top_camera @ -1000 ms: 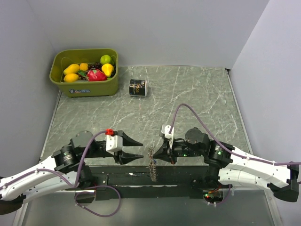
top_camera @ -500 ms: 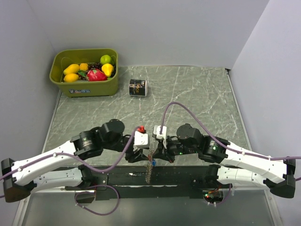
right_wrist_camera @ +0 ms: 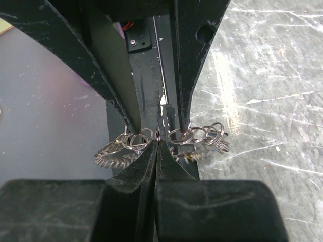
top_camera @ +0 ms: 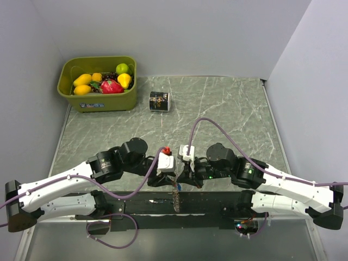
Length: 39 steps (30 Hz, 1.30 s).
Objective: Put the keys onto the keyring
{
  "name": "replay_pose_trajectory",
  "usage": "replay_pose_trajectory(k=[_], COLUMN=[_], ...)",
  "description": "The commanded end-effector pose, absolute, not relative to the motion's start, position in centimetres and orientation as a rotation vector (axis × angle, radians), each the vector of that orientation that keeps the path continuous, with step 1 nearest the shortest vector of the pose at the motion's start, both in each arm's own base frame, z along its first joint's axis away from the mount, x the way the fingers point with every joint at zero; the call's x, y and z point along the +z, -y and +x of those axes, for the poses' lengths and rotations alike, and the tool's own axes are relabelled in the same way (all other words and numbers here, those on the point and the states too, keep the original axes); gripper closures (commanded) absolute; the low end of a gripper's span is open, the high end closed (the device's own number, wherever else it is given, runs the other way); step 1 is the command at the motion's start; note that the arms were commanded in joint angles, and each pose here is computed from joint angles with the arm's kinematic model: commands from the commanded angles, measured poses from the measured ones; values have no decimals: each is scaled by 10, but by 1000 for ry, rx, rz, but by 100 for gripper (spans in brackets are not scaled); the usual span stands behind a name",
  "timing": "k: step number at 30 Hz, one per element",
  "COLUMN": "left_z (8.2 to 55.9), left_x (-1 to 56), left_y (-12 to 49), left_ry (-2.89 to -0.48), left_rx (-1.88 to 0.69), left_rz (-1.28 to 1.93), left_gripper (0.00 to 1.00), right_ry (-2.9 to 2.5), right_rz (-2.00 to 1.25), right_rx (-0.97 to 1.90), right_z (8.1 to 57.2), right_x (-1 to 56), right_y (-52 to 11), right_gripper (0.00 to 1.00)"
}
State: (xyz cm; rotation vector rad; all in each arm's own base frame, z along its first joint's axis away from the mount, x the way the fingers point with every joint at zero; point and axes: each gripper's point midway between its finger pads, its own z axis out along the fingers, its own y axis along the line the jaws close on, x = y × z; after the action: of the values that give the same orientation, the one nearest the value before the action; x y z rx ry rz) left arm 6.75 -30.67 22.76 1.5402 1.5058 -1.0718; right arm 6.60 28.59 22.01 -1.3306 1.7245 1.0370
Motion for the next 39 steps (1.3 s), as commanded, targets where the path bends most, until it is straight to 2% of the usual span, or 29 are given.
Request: replay_pose_trajectory(k=[1,5,8,9,10,15,16,18,19,22,28,34,39], left_z=[63,62,63,62,61,66,69,70,70,75,79,70,60], left_x=[234,230,229,228,228,234,237,250,254,272,296,321,328], left_y=[317,318,319,320,320,320,320,321,320,320,314,301,296], left_ry=[-1461,-1464,-1468,-1469,-1469,-1467,-1460,-1410,-1391,-1318,-1215,-1027,-942], left_rx=[-1133,-1135,-1132,-1138,-1141,-1127,-1119,-1136,-1143,-1167,-1236,-1297,-1343], left_rz=[1533,1554,1567,1574,1577,1528,1502,1430,1402,1278,1064,958,940], left_gripper=[64,72,87,98,99,99,99,99,99,99,99,99,99], right_ry=[-1586,-1588,-1585,-1587,-1589,-1598,-1583,-1540,-1513,-1443,-1381,-1402,-1386], right_rz=[-1279,-1272,-1272,-1272,-1273,-1216,-1194,-1142,-1119,-1036,-947,-984,-997], right_rx=[1092,1088,1091,1089,1086,1090,1089,1102,1110,1126,1140,1170,1184], right_z=[68,69,68,68,69,72,72,74,73,73,74,71,71], right_x=[256,256,257,256,255,259,261,269,271,283,294,289,290], right_y=[-294,-294,-294,-293,-294,-292,-288,-286,-281,-270,-257,-268,-277], right_gripper=[100,100,100,100,100,98,88,80,71,55,35,27,26])
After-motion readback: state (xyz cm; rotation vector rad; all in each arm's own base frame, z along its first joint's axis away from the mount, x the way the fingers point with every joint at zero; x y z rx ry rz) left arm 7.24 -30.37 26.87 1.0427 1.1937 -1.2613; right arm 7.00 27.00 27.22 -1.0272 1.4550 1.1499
